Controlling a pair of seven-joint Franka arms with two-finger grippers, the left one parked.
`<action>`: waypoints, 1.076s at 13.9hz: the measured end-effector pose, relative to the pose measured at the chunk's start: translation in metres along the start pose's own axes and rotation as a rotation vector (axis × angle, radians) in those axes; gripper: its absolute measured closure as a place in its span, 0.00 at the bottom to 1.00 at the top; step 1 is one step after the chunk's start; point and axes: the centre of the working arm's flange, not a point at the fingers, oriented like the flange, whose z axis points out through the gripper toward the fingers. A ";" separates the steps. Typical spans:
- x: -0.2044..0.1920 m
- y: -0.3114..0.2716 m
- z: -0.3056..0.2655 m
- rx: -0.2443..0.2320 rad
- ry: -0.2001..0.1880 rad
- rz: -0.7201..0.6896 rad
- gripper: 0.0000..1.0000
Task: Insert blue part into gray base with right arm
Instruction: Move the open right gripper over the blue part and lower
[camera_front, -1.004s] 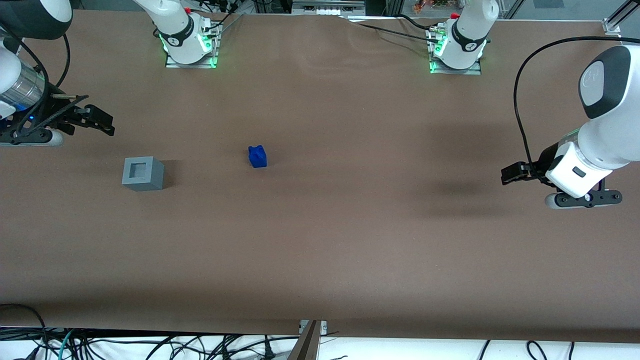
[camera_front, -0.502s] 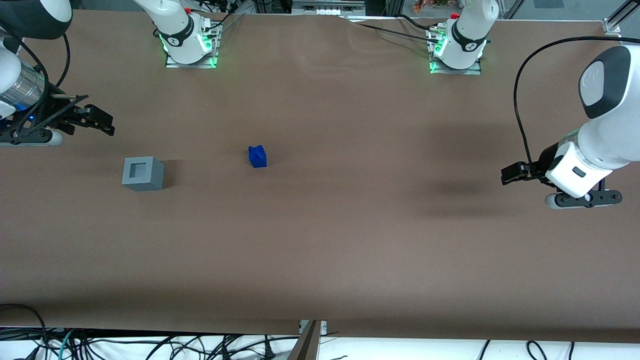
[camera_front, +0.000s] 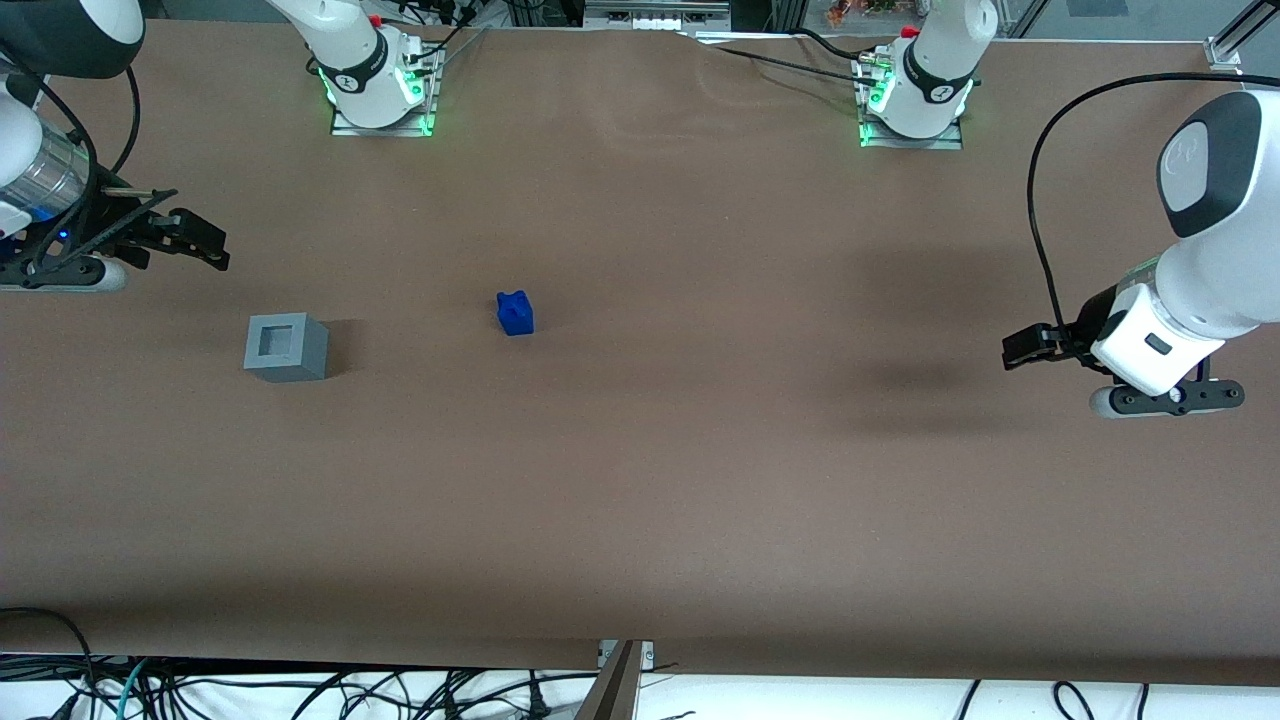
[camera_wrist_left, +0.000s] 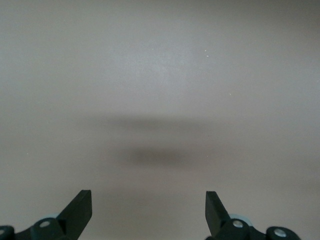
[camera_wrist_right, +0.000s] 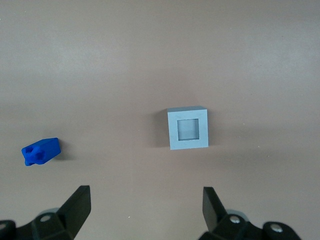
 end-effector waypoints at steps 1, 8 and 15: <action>0.000 0.000 0.000 0.000 0.000 0.000 0.01; 0.000 -0.002 -0.001 0.000 0.001 -0.004 0.01; -0.011 -0.085 0.002 -0.008 -0.022 -0.067 0.01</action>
